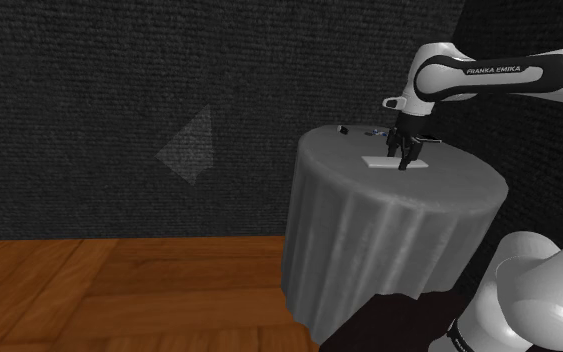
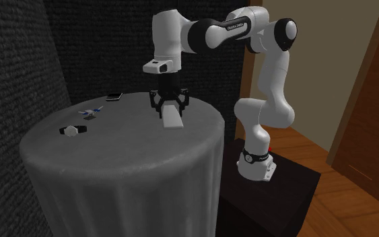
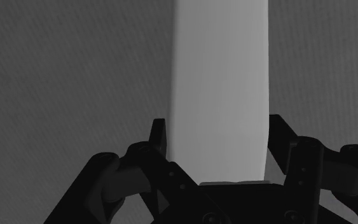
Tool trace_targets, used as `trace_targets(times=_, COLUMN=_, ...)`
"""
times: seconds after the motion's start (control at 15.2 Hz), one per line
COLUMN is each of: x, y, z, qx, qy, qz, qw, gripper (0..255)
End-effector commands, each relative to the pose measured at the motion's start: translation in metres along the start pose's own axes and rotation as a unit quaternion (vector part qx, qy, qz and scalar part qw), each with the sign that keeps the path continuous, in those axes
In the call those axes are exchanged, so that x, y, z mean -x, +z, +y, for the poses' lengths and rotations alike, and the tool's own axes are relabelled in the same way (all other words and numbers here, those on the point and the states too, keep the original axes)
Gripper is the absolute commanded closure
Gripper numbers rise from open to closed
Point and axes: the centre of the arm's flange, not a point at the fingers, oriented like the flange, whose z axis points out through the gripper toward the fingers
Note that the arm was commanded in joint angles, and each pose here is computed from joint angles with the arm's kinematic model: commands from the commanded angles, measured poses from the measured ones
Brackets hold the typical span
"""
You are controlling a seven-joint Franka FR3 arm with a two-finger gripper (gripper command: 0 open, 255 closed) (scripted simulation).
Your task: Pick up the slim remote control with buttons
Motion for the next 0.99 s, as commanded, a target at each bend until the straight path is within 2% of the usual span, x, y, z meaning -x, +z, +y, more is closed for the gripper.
trace_targets(times=0.0, x=0.000, y=0.000, z=0.000, qx=0.000, qy=0.000, qz=0.000, qw=1.0000, gripper=255)
trace_targets(times=0.13, x=0.000, y=0.000, z=0.000, qx=0.000, qy=0.000, qz=0.000, qw=1.0000, gripper=255)
trace_targets(times=0.92, x=-0.001, y=-0.063, z=-0.001, qx=0.000, qy=0.000, qz=0.000, qw=1.0000, gripper=255)
